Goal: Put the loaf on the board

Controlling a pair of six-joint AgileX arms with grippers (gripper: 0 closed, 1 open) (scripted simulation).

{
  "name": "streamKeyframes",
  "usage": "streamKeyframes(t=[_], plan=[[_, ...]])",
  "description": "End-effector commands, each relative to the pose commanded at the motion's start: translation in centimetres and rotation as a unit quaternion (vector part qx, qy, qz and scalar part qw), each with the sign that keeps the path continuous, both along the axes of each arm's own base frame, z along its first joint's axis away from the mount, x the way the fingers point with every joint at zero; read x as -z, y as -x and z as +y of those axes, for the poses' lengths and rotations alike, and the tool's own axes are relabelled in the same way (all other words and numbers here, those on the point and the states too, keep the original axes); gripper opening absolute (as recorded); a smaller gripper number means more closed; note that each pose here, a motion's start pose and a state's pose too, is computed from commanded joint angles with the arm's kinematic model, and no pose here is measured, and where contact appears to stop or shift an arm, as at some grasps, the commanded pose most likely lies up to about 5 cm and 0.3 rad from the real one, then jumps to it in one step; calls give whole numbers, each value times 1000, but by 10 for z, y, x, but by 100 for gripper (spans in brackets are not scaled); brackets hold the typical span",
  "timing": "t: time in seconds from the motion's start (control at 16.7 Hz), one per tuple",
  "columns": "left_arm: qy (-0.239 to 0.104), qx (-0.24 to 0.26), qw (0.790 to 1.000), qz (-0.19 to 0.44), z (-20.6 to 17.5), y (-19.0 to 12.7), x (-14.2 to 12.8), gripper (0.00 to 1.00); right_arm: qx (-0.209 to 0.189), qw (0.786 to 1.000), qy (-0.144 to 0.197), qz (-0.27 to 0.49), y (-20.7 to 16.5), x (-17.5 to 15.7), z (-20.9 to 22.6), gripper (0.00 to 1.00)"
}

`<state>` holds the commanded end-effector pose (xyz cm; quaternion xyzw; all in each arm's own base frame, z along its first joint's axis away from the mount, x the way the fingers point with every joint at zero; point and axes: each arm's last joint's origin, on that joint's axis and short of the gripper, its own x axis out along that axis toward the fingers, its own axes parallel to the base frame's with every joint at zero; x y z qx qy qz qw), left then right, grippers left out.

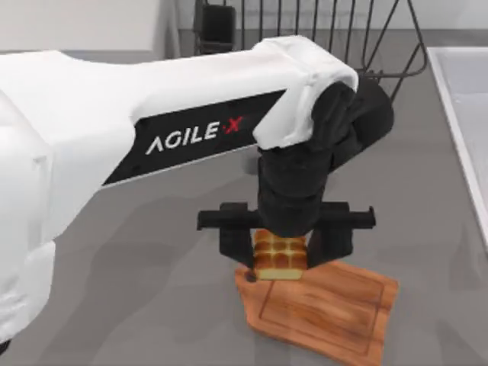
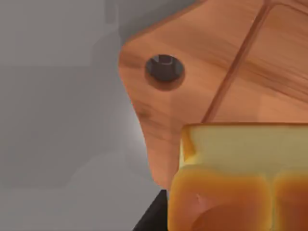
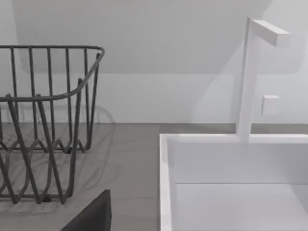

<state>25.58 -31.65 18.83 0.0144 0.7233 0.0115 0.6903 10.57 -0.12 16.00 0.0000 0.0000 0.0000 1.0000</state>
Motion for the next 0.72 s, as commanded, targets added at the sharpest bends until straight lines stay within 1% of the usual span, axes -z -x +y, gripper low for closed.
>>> streamKeyframes(t=[0.12,0.24,0.6,0.72], plan=[[10,-2,1000,-7,-21,10,2,0,0,1000,0,0,0,0,0,100],[16,1,1000,-10,-32,15,4,0,0,1000,0,0,0,0,0,100],[16,1,1000,-10,-32,15,4,0,0,1000,0,0,0,0,0,100],[17,0,1000,-11,-31,14,8,0,0,1000,0,0,0,0,0,100]])
